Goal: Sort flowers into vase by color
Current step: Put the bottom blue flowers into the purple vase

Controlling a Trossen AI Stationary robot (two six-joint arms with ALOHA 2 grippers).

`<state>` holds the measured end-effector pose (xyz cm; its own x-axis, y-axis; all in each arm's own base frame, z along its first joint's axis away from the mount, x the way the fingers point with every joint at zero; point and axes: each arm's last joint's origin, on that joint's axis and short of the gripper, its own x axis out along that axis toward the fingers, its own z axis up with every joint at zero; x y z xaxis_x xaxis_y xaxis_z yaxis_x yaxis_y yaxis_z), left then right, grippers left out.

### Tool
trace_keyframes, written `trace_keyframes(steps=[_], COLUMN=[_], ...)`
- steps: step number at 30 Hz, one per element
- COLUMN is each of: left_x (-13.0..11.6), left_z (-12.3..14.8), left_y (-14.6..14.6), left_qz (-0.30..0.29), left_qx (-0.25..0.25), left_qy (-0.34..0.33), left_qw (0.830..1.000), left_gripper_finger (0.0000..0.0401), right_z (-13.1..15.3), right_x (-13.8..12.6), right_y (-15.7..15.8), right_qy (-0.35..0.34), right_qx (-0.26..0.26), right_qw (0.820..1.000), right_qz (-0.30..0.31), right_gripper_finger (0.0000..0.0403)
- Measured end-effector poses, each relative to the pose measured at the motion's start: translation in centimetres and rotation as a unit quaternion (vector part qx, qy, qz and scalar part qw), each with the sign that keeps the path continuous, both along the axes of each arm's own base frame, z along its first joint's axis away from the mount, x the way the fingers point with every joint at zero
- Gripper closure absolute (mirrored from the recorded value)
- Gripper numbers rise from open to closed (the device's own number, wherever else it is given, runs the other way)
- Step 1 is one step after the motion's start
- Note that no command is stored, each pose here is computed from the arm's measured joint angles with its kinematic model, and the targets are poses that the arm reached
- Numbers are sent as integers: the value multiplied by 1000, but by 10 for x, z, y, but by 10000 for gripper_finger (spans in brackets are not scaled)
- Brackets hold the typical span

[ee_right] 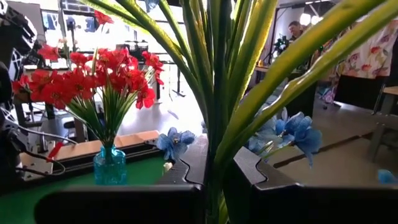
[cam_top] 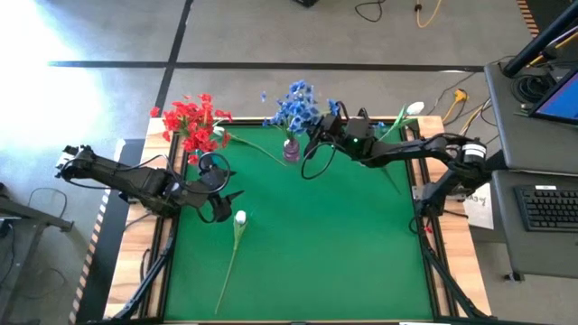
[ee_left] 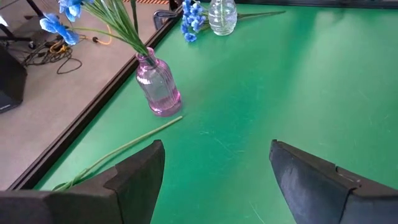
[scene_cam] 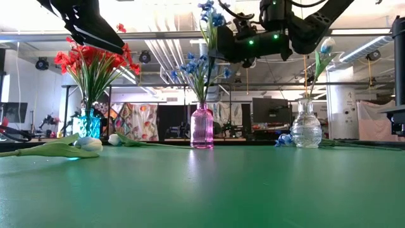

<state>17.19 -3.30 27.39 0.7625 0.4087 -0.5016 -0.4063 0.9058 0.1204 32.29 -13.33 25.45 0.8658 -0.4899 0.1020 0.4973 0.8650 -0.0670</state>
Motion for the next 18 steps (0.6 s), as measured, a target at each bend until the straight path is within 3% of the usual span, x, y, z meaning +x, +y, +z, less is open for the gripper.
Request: trace_keyframes(steps=[7, 18], left_x=[0, 0], left_z=[0, 0], left_y=[0, 0], left_qz=[0, 4], left_qx=[0, 4], left_qy=[0, -1], left_qw=[1000, 1000], left_gripper_finger=[124, 124], right_z=[13, 10], right_x=[-6, -6], right_y=[2, 4], right_qy=[-21, -4], right_qx=[1, 30], right_qw=[1000, 1000], right_qz=[1, 5], right_gripper_finger=[381, 381])
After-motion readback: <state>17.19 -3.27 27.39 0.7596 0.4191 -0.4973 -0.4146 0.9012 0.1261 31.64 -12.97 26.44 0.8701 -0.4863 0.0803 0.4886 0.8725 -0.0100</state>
